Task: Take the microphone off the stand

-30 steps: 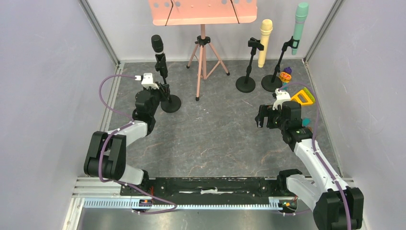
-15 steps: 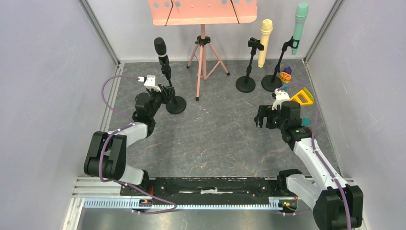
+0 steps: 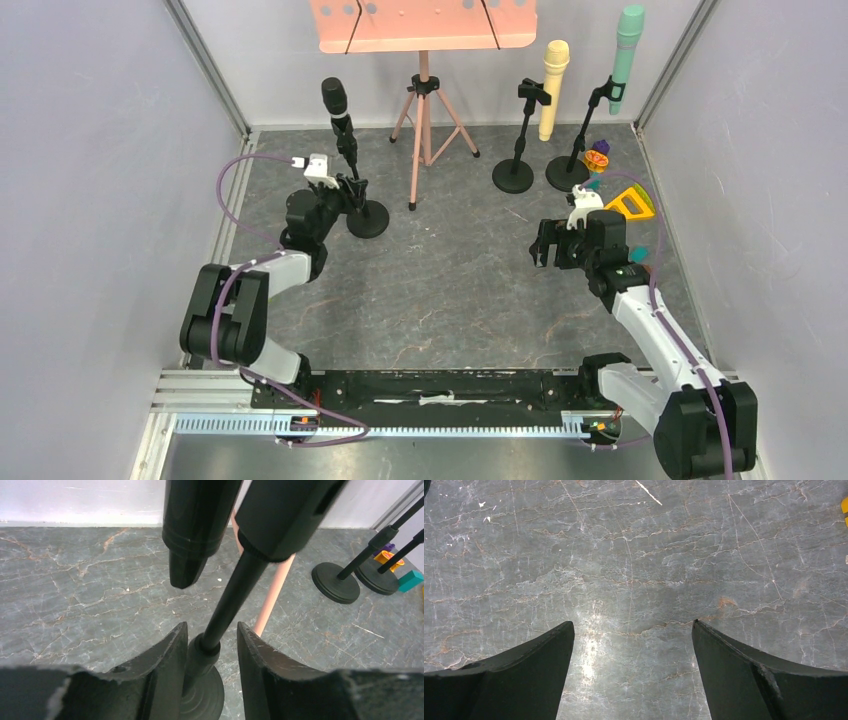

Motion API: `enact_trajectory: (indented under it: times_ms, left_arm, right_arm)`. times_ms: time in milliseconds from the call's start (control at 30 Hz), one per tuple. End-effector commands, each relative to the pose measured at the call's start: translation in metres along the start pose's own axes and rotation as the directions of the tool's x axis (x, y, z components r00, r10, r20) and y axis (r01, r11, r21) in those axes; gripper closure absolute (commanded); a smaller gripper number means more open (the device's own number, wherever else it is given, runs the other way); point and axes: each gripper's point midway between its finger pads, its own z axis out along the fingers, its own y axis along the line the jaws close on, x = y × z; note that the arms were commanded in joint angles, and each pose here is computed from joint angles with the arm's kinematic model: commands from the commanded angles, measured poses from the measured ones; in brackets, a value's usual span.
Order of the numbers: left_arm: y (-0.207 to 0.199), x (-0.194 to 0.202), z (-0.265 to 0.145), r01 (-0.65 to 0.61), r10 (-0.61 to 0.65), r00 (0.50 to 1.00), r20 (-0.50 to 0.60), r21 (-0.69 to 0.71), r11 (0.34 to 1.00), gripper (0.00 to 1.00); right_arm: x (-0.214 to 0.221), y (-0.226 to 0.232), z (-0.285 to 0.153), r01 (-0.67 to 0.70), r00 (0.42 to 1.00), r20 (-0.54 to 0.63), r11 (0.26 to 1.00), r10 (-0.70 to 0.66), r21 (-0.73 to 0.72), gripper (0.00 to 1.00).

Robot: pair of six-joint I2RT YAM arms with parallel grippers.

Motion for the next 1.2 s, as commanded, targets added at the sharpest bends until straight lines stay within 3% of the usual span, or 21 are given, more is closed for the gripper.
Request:
enact_trajectory:
  times_ms: [0,133,200,433,667,900,1167]
  left_arm:
    - [-0.002,-0.032,0.016,-0.015,0.015,0.995,0.094,0.0,1.0,0.55]
    - [-0.006,-0.027,0.018,-0.017,0.015,0.997,0.075,0.028,0.999,0.64]
    - [-0.013,-0.02,0.018,-0.019,0.016,0.999,0.05,0.072,0.997,0.78]
    - [-0.05,-0.008,-0.002,-0.026,0.027,1.0,0.0,0.278,0.96,0.88]
    - [-0.111,-0.004,-0.03,-0.009,0.043,0.998,-0.055,0.509,0.86,0.89]
    - [-0.171,0.02,-0.062,-0.034,0.12,0.989,-0.088,0.655,0.755,0.85]
    - [-0.225,0.044,-0.087,-0.036,0.174,0.979,-0.102,0.761,0.648,0.79]
  right_arm:
    - [-0.012,0.002,0.003,0.001,0.999,0.036,1.0,0.0,-0.008,0.07]
    - [-0.009,0.002,0.003,-0.003,0.999,0.033,1.0,0.003,-0.008,0.07]
    - [-0.007,0.002,0.004,-0.005,1.0,0.03,1.0,0.005,-0.008,0.07]
    - [-0.005,0.013,0.007,0.007,0.999,0.045,0.996,-0.003,-0.084,0.07]
    - [0.001,0.049,0.009,0.044,0.994,0.106,0.953,-0.012,-0.299,0.11]
    - [0.018,0.078,0.008,0.131,0.989,0.122,0.888,-0.085,-0.44,0.13]
    - [0.012,0.114,-0.009,0.242,0.95,0.302,0.791,-0.076,-0.562,0.18]
